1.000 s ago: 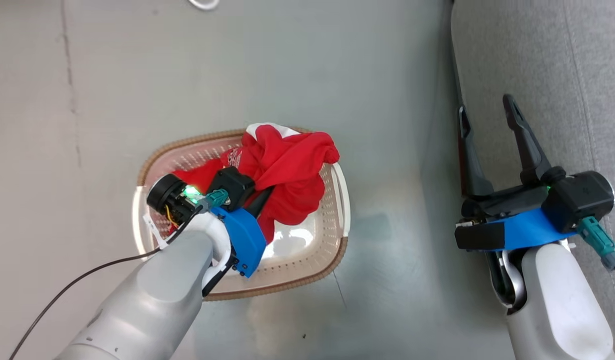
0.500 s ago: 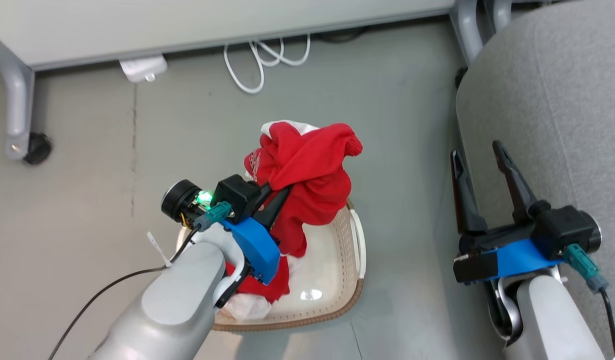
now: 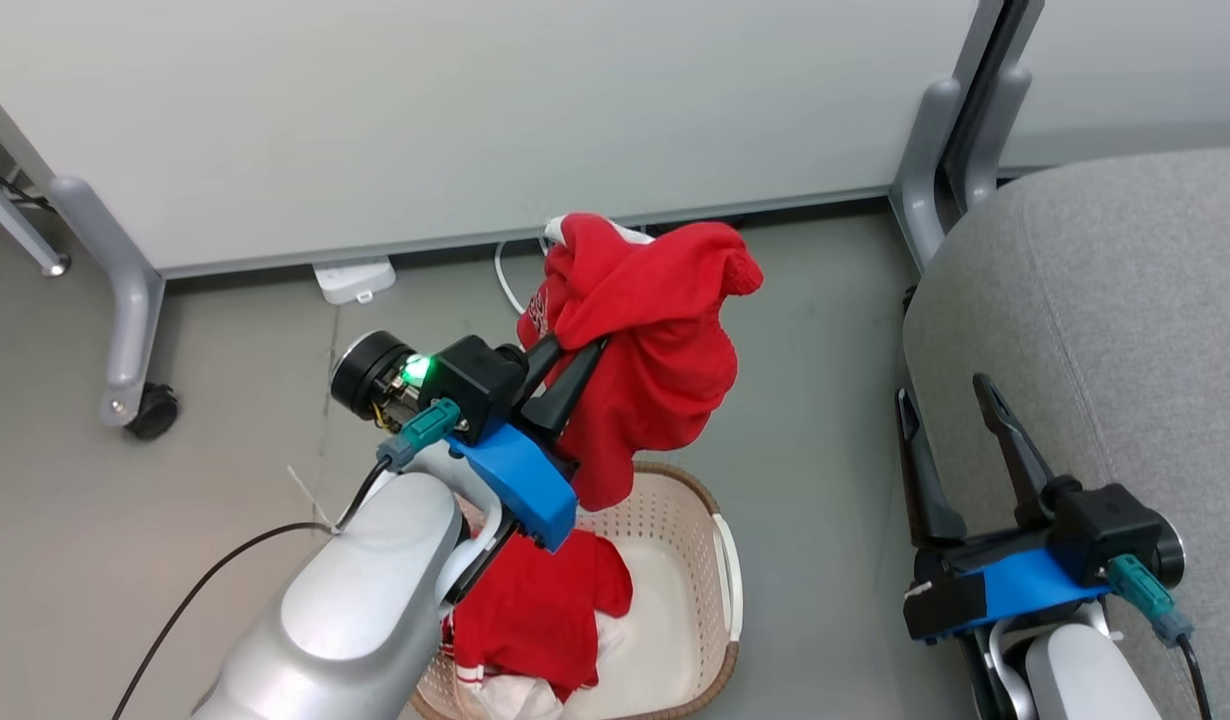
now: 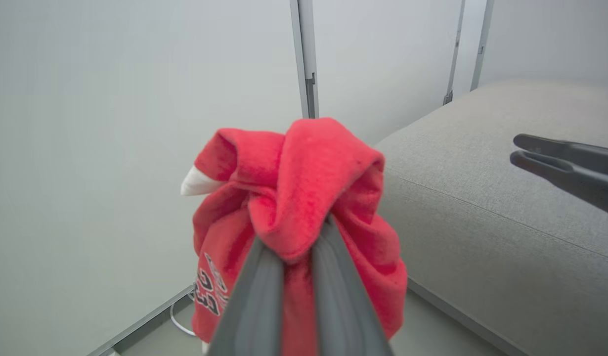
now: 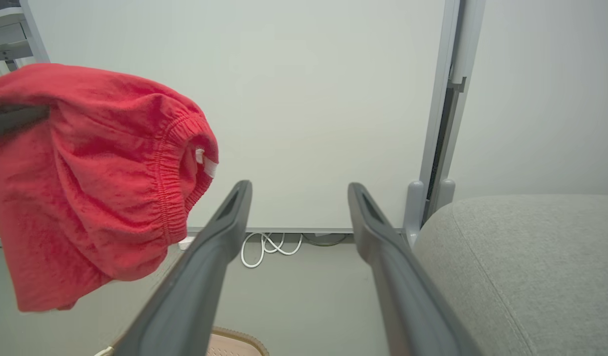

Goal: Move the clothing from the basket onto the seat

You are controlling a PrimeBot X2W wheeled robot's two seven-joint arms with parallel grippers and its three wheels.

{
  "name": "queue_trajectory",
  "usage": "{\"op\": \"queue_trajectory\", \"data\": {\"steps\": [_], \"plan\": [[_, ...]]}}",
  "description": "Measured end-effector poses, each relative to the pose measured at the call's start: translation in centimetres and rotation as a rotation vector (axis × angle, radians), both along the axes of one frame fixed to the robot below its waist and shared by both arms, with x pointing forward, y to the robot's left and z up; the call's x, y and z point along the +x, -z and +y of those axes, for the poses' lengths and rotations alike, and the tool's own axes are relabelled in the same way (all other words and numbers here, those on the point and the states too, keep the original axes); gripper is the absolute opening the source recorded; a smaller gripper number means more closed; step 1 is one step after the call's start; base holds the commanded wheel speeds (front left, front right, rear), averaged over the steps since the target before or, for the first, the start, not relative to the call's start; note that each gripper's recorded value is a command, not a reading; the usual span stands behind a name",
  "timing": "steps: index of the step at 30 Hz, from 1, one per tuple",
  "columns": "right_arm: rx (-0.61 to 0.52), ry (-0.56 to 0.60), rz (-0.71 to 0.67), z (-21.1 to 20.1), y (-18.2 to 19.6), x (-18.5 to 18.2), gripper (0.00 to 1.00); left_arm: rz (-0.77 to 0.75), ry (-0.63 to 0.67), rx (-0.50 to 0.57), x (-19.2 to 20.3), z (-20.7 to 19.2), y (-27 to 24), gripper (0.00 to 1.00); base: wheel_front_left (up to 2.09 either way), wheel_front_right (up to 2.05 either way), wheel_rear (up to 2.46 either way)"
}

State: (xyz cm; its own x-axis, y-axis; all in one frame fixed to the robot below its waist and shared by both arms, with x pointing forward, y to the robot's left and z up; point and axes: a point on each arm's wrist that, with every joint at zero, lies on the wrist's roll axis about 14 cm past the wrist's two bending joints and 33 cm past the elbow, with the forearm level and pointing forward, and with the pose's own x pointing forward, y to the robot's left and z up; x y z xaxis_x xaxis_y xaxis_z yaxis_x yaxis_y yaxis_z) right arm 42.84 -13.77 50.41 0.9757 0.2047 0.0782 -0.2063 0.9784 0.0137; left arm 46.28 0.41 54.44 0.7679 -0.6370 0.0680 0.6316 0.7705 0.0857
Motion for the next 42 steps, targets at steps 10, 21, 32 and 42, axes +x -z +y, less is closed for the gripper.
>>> {"op": "queue_trajectory", "data": {"steps": [10, 21, 32, 42], "plan": [[0.012, -0.01, -0.016, 0.6, -0.9, -2.1, 1.0, -0.157, 0.003, -0.044, -1.9, -0.2, -6.1, 0.0, 0.0, 0.0, 0.0], [0.02, -0.022, -0.024, 1.1, -1.3, -3.0, 1.0, -0.178, 0.002, -0.051, -2.9, -0.2, -6.9, 0.0, 0.0, 0.0, 0.0], [0.005, -0.088, -0.051, 3.1, -2.1, -3.0, 1.0, -0.173, -0.001, -0.054, -2.9, -0.2, -6.7, 0.0, 0.0, 0.0, 0.0], [-0.047, -0.237, -0.13, 7.3, -4.6, -1.7, 1.0, -0.159, -0.006, -0.052, -2.6, -0.1, -6.1, 0.0, 0.0, 0.0, 0.0]]}}
